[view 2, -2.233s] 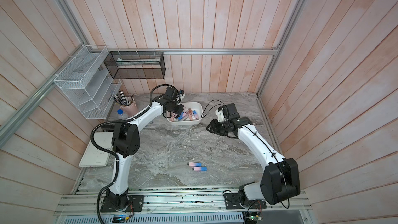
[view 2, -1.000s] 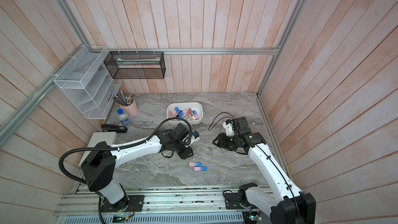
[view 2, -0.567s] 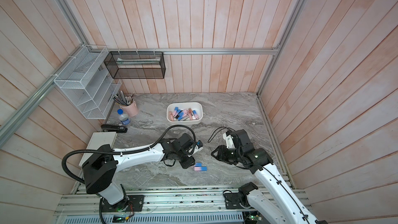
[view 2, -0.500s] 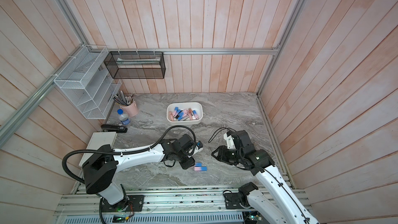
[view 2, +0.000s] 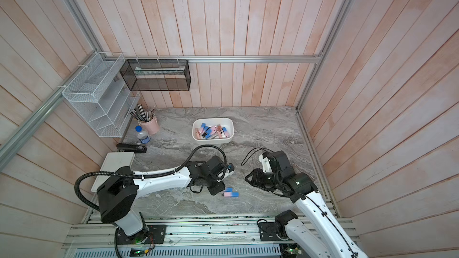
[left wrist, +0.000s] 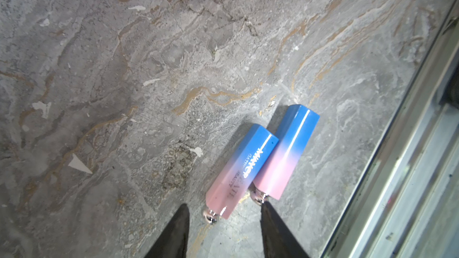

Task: Put the lipstick into the storage box
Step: Pick up the lipstick at the center of the board.

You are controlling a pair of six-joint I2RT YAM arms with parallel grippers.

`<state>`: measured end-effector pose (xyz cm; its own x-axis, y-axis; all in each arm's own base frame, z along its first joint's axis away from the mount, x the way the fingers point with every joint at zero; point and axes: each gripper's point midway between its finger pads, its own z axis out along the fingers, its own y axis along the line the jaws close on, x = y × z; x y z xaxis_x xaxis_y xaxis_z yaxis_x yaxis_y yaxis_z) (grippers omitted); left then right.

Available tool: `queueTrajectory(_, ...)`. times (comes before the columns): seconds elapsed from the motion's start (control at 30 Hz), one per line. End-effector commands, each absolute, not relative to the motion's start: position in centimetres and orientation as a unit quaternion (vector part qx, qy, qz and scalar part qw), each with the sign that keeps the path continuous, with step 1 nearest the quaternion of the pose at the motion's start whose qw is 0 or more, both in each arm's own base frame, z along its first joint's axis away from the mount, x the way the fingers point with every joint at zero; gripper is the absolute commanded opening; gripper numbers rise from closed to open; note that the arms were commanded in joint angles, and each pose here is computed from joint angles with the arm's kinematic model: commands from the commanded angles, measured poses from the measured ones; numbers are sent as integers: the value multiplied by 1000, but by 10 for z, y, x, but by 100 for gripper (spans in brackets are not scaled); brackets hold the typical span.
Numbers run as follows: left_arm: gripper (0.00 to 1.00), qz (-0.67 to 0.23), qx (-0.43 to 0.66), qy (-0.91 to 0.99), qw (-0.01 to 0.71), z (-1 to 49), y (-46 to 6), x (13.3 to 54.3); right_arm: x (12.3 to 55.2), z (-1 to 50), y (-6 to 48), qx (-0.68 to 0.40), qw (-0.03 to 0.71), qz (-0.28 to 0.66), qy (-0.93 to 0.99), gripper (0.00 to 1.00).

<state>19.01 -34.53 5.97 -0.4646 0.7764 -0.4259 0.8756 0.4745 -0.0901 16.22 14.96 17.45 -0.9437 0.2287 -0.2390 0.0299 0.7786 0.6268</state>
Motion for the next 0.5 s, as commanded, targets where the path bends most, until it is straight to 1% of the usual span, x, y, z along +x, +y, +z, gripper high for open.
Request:
queueTrajectory(0.0, 49, -146, 503, 837, 157, 47, -344, 186, 162, 182, 147, 72, 162, 322, 930, 46)
queueTrajectory(0.47, 49, -145, 515, 833, 141, 32, -346, 183, 169, 180, 151, 69, 157, 318, 932, 46)
